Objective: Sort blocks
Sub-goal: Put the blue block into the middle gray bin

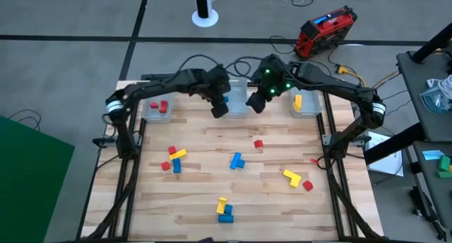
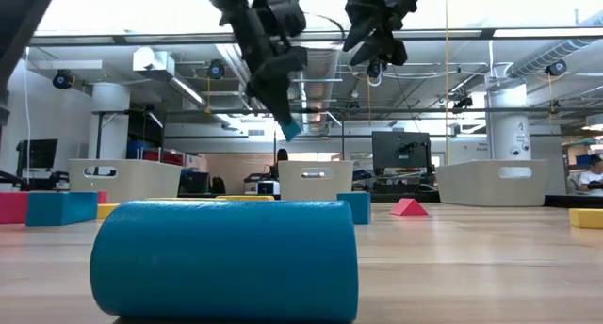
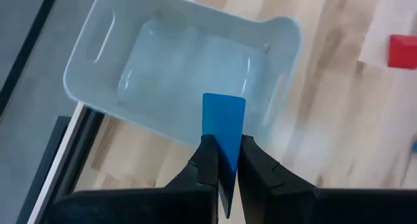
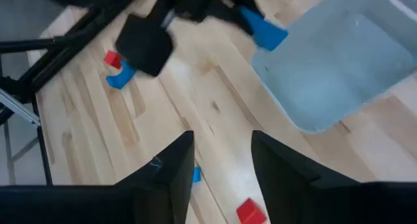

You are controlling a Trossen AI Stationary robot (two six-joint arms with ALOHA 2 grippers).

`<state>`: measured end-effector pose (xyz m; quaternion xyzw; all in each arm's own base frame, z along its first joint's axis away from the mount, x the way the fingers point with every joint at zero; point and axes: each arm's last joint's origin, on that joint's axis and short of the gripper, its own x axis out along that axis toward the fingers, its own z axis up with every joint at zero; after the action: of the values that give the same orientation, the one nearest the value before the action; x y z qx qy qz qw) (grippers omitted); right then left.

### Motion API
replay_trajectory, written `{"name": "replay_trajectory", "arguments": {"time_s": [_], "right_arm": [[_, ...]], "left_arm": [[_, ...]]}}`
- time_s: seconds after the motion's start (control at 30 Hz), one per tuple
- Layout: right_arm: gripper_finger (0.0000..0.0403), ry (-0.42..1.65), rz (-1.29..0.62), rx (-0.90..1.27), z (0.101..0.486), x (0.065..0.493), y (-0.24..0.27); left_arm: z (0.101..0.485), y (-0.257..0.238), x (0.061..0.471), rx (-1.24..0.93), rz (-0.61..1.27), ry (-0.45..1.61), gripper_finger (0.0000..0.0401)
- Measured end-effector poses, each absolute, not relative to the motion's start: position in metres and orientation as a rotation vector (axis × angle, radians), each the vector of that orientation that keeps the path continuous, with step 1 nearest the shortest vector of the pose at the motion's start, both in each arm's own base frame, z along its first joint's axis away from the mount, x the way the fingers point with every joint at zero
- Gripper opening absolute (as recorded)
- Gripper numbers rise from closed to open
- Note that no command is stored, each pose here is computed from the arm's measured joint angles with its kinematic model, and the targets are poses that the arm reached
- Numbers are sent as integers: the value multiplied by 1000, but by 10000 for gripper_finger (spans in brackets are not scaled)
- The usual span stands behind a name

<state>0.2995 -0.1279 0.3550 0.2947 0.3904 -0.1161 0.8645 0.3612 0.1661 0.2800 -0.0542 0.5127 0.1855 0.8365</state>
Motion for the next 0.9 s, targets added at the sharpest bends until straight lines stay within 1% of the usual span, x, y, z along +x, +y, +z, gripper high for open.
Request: {"name": "replay_trajectory", "arguments": {"time_s": [0.2, 0.37, 0.53, 0.73, 0.9], "right_arm": [[111, 861, -240, 612, 352, 296, -127], [95, 916, -240, 614, 350, 292, -125], [84, 968, -291, 606, 349, 285, -123], [86, 978, -298, 607, 350, 283, -122], [106, 977, -302, 606, 350, 283, -122]], "left_arm": [[275, 189, 379, -86, 393, 1049, 5], [263, 210, 389, -120, 379, 1050, 5], [253, 223, 392, -110, 378, 1067, 8], [254, 227, 395, -84, 381, 1033, 17], [255, 227, 395, -76, 383, 1029, 57]]}}
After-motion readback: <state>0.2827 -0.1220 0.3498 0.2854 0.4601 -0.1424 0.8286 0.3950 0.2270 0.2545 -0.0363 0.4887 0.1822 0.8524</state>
